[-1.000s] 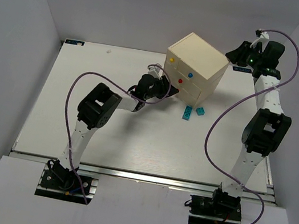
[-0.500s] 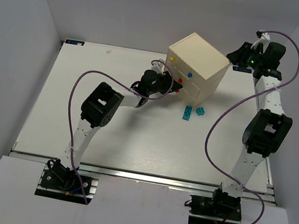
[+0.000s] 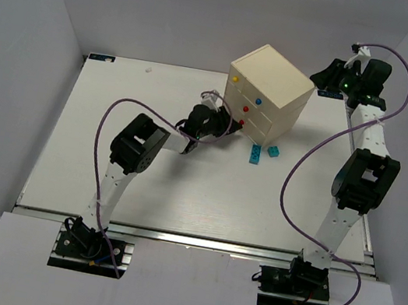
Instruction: Sort the legos into containers by color
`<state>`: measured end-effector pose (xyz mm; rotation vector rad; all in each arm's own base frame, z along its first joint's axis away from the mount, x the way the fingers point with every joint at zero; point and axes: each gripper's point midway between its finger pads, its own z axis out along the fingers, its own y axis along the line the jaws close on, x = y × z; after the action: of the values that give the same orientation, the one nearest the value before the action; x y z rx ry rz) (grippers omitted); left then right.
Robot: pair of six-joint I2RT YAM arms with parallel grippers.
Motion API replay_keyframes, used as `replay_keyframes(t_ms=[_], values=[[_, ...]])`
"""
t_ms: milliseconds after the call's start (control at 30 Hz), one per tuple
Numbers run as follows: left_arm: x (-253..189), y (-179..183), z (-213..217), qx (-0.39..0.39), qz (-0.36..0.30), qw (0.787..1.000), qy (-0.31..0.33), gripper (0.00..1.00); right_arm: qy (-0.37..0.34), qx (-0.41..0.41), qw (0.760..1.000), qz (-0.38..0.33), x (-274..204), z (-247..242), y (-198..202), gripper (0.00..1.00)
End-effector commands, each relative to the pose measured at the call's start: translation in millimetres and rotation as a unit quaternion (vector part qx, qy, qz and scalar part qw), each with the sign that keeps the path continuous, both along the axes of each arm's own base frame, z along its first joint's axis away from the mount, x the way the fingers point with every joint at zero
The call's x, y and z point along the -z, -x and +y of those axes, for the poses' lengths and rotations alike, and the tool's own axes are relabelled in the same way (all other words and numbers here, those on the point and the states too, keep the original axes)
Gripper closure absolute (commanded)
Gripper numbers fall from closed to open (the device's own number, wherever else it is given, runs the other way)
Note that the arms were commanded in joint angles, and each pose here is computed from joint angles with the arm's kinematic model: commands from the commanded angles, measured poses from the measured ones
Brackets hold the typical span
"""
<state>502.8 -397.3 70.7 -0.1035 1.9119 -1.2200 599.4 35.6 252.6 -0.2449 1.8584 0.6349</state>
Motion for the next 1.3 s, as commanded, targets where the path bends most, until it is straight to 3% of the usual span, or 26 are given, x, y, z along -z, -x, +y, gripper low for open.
replay_keyframes(t_ms=[0,200,367,667,967,1267], values=[[-5.0,10.6,11.0,-0.013,-0.021,1.000,0.002,0.51,-0.016,-0.033,0.997,0.073,28.4,18.9,26.3,0.51],[4.1,9.2,13.9,-0.013,-0.009,1.000,0.004,0.56,-0.017,-0.035,0.997,0.073,29.2,20.1,27.5,0.50],[9.8,5.5,10.3,-0.014,-0.001,1.000,0.015,0.49,-0.014,-0.033,0.996,0.077,33.8,17.9,29.0,0.50],[-4.2,-21.8,4.9,-0.041,-0.009,0.999,0.010,0.50,-0.013,-0.033,0.997,0.075,33.9,15.5,28.7,0.50],[-0.6,-26.6,6.8,-0.039,-0.009,0.999,0.007,0.65,-0.014,-0.030,0.997,0.076,34.9,10.0,28.3,0.50],[-8.0,-27.4,7.8,-0.023,-0.040,0.999,0.006,0.54,-0.014,-0.029,0.997,0.075,33.4,7.8,29.4,0.49]])
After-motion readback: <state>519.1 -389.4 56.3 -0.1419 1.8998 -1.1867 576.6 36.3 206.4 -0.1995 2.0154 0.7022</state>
